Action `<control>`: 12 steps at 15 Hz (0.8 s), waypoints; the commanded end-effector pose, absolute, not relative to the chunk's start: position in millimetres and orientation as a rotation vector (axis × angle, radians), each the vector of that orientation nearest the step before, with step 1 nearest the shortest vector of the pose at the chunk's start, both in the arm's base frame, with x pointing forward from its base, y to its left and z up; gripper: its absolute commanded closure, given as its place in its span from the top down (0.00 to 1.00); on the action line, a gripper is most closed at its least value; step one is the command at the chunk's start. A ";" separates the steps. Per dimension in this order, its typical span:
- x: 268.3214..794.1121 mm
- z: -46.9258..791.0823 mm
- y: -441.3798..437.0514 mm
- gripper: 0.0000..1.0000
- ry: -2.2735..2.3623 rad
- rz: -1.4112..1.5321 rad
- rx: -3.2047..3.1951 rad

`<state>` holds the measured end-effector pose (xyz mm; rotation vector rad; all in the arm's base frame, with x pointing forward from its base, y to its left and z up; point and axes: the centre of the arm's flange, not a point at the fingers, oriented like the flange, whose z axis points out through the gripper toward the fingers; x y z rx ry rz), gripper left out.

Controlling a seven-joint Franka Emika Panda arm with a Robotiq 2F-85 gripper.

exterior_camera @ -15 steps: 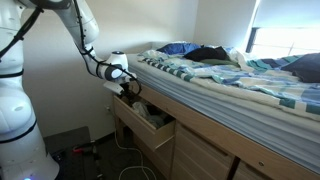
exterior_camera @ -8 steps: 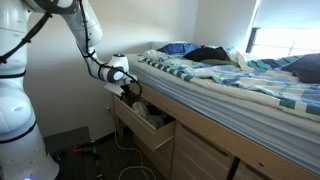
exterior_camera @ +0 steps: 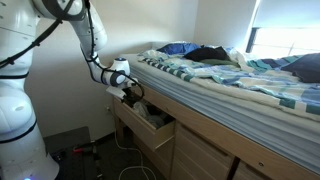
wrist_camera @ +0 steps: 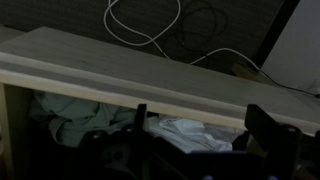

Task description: Open the drawer on the left

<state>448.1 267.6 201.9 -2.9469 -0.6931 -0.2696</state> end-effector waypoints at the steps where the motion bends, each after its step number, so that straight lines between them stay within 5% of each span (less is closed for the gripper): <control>1: 468.9 186.3 283.2 1.00 -0.671 -0.359 -2.971; 12: 478.9 165.1 293.8 1.00 -0.642 -0.321 -2.995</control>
